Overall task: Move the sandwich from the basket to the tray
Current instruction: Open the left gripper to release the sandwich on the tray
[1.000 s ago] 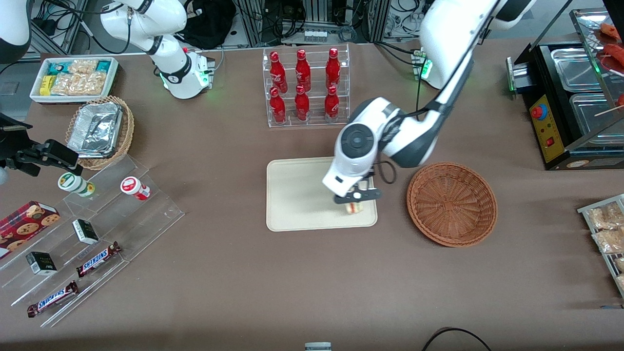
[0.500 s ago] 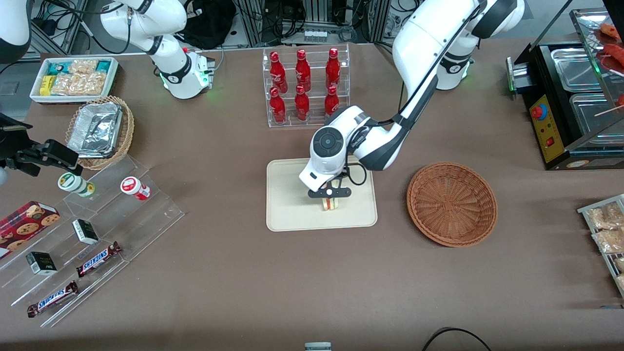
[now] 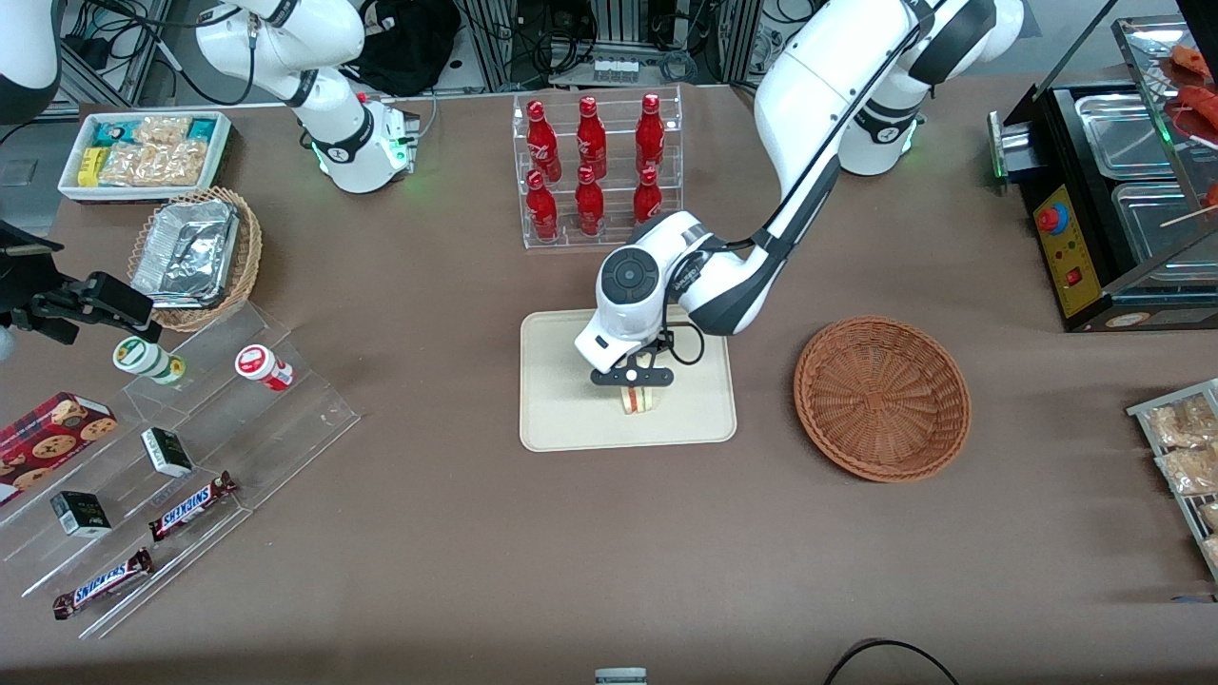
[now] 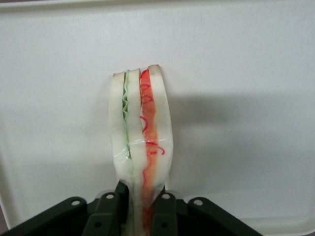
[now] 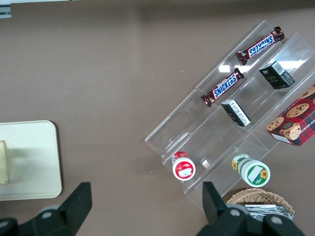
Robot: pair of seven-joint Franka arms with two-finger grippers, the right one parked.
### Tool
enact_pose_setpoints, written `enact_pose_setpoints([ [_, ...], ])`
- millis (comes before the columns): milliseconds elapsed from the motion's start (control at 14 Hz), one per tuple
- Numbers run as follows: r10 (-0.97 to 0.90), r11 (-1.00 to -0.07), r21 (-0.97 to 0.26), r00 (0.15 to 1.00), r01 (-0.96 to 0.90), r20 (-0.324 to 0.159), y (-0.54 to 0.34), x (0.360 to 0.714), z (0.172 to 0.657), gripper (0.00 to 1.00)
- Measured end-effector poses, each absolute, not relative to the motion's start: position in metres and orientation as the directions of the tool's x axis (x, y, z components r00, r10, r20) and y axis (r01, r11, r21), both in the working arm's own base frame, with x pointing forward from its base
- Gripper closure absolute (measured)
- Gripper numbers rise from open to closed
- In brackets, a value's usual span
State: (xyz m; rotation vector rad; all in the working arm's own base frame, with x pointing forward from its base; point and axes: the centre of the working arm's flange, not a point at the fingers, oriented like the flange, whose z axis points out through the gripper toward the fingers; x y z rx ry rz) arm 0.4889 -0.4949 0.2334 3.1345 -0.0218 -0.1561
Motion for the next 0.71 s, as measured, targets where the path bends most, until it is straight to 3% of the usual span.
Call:
enact_pose_setpoints([
  [214,0.022,-1.0,0.003,0.996,0.022,-0.083,-0.493,0.494,0.256,0.38],
  [429,0.081,-0.997,-0.021,0.995,0.08,-0.059,-0.471,0.508,0.328,0.07],
  [500,0.11,-0.994,-0.032,0.993,0.109,-0.052,-0.455,0.514,0.357,0.0],
  [714,0.214,-0.975,-0.064,0.976,0.212,-0.03,-0.383,0.535,0.449,0.0],
])
